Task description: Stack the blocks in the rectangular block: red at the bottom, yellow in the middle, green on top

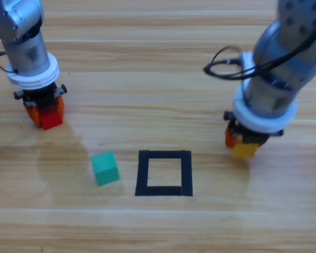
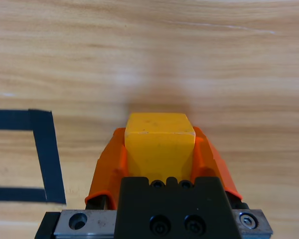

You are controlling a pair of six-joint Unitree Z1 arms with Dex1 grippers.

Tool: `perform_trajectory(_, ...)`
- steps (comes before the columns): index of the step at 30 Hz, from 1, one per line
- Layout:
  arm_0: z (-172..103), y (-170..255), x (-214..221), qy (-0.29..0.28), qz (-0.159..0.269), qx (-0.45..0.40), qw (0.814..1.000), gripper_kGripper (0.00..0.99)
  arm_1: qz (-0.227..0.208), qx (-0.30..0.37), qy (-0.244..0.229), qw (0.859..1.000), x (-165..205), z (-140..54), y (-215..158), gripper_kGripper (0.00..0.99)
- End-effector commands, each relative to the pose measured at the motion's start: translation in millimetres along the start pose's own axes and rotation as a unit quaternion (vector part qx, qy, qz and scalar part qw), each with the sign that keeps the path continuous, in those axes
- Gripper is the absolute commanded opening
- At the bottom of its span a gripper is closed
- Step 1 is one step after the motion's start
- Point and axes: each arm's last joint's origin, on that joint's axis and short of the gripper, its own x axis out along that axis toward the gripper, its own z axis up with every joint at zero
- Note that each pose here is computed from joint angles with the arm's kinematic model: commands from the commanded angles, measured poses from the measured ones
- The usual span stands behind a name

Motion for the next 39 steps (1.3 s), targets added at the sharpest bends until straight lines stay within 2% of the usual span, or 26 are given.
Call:
perform_trajectory(1,-8,-11,-30,-0.02,-0.027,0.102,0.994,0.041,0.028,-0.039,-0.041,0.998,-80,-18.7,-29,0.0)
perform_trajectory(5,-18,-23,-45,-0.025,-0.053,0.198,0.978,0.04,0.029,-0.042,-0.048,0.998,-97,-30.3,-42,0.0)
perform_trajectory(10,-40,-49,-66,-0.026,-0.069,0.318,0.945,0.038,0.021,-0.058,-0.038,0.997,-90,-33.4,-44,0.0)
perform_trajectory(13,-67,-70,-75,-0.024,-0.065,0.388,0.919,0.038,0.018,-0.058,-0.036,0.998,-88,-34.3,-45,0.0)
perform_trajectory(16,-102,-93,-77,-0.015,-0.043,0.451,0.891,0.038,0.021,-0.058,-0.033,0.998,-89,-35.9,-46,0.0)
perform_trajectory(20,-141,-107,-72,-0.011,-0.034,0.488,0.872,0.028,0.023,-0.061,-0.03,0.997,-88,-36.7,-46,0.0)
perform_trajectory(21,-149,-109,-73,-0.01,-0.035,0.489,0.872,0.0,0.022,-0.062,-0.029,0.997,-88,-36.7,-46,0.0)
perform_trajectory(25,-173,-110,-83,-0.018,-0.034,0.478,0.878,0.0,0.02,-0.065,-0.026,0.997,-85,-37.0,-46,0.0)
perform_trajectory(34,-196,-96,-107,-0.006,-0.058,0.378,0.924,0.0,0.024,-0.067,-0.02,0.997,-83,-36.7,-44,0.0)
perform_trajectory(39,-222,-95,-114,-0.031,-0.051,0.319,0.946,0.0,0.023,-0.069,-0.019,0.997,-81,-35.6,-43,0.0)
